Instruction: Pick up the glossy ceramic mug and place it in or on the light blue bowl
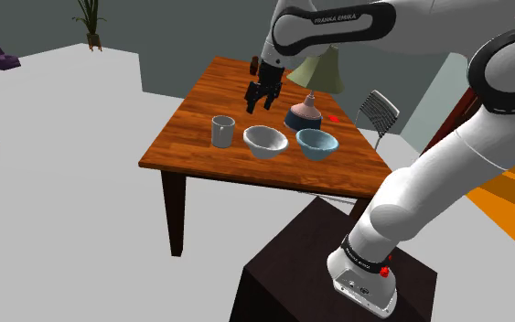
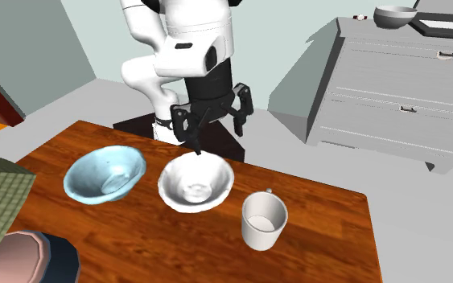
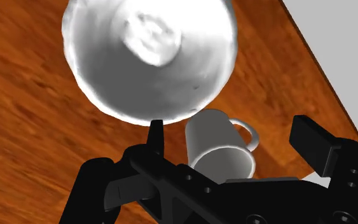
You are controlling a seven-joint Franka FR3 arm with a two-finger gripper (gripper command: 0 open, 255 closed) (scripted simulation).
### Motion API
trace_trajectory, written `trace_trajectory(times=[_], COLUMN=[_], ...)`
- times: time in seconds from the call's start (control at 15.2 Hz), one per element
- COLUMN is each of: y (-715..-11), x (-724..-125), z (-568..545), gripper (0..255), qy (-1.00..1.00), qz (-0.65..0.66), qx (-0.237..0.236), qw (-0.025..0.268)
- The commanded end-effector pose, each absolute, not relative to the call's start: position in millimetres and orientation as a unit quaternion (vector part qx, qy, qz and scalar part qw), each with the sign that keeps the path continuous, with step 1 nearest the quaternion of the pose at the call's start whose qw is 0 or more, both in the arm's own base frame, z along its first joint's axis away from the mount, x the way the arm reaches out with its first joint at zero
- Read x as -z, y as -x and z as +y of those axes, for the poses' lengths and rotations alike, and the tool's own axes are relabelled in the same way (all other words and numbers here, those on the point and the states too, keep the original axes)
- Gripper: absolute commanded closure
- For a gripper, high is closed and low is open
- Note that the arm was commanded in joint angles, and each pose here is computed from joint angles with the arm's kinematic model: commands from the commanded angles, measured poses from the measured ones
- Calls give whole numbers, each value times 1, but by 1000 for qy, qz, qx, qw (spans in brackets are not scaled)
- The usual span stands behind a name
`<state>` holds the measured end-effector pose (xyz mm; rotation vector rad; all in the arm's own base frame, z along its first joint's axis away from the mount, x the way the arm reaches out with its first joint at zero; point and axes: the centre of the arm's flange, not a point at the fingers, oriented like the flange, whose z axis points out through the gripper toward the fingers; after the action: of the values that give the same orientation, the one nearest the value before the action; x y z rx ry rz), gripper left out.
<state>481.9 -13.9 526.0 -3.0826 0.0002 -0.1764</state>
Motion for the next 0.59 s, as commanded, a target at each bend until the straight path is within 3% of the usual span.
trace_trajectory(times=[0.0, 0.53], y=[-507, -599], x=[-512, -455], z=[-16, -23], gripper=[0, 0], qy=[998, 998], qz=[4, 19], qx=[55, 44], qw=[27, 28])
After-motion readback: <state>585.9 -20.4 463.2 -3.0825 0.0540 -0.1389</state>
